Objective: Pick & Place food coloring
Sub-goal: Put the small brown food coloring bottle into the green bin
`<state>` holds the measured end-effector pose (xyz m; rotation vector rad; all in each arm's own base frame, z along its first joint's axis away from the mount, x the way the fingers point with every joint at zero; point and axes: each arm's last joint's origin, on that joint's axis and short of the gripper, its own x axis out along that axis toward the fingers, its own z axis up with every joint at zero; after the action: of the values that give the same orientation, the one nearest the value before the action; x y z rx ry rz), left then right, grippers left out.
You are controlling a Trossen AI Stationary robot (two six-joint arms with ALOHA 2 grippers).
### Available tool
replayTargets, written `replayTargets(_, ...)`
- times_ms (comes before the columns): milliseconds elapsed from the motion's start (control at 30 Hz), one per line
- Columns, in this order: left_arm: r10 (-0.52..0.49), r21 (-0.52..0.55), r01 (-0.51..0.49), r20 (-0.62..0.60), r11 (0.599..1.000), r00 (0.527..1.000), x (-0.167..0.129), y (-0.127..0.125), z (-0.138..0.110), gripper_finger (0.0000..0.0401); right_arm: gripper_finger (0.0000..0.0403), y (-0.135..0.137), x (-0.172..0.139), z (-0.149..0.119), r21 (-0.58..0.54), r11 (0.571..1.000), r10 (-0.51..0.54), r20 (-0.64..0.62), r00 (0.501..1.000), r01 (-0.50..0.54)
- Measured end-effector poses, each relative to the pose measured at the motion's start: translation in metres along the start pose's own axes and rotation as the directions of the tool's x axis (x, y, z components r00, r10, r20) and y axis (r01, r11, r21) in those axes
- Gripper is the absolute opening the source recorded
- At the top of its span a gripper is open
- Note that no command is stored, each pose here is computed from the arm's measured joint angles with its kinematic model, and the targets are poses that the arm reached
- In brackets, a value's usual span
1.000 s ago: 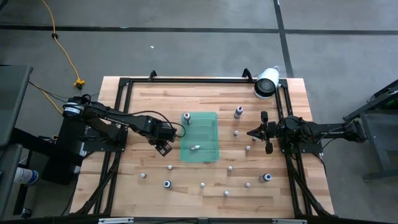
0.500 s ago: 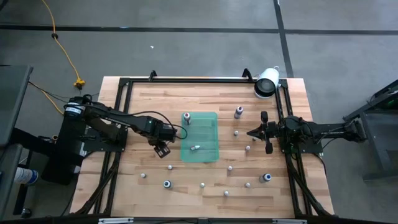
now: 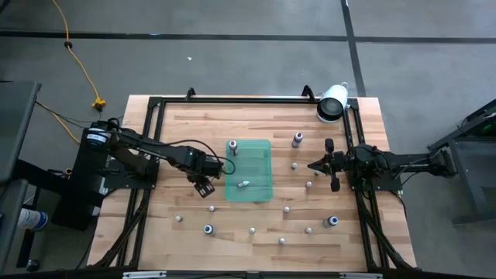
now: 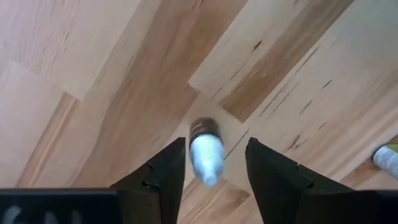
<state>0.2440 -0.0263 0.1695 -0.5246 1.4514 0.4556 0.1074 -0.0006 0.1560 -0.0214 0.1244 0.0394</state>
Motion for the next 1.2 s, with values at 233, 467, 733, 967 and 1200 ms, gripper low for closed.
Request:
replayTargets(233, 0.001, 0.000, -0.001, -0.004, 1.000, 1.000, 0.000, 0.000, 0.000, 0.0066, 0.0000, 0.000, 0.000, 0.000, 0.000, 1.000, 0.000, -0.004, 1.000, 0.000)
replayTargets(467, -0.006, 0.000, 0.006, -0.006, 1.000, 1.000, -0.005, -0.002, 0.002, 0.0030, 0.0000, 0.000, 0.000, 0.000, 0.000, 1.000, 0.000, -0.002, 1.000, 0.000)
replayTargets(733, -0.037, 0.051, 0.035, 0.038, 0.998, 0.999, -0.045, -0.016, 0.017, 0.0046, 0.0000, 0.000, 0.000, 0.000, 0.000, 1.000, 0.000, -0.002, 1.000, 0.000)
replayTargets(967, -0.106, 0.092, 0.093, 0.154, 0.991, 0.982, -0.087, -0.032, 0.035, 0.0043, 0.0000, 0.000, 0.000, 0.000, 0.000, 1.000, 0.000, -0.002, 1.000, 0.000)
replayTargets(1200, -0.111, 0.113, 0.094, 0.156, 0.989, 0.982, -0.083, -0.056, 0.060, 0.0043, 0.0000, 0.000, 0.000, 0.000, 0.000, 1.000, 0.000, -0.002, 1.000, 0.000)
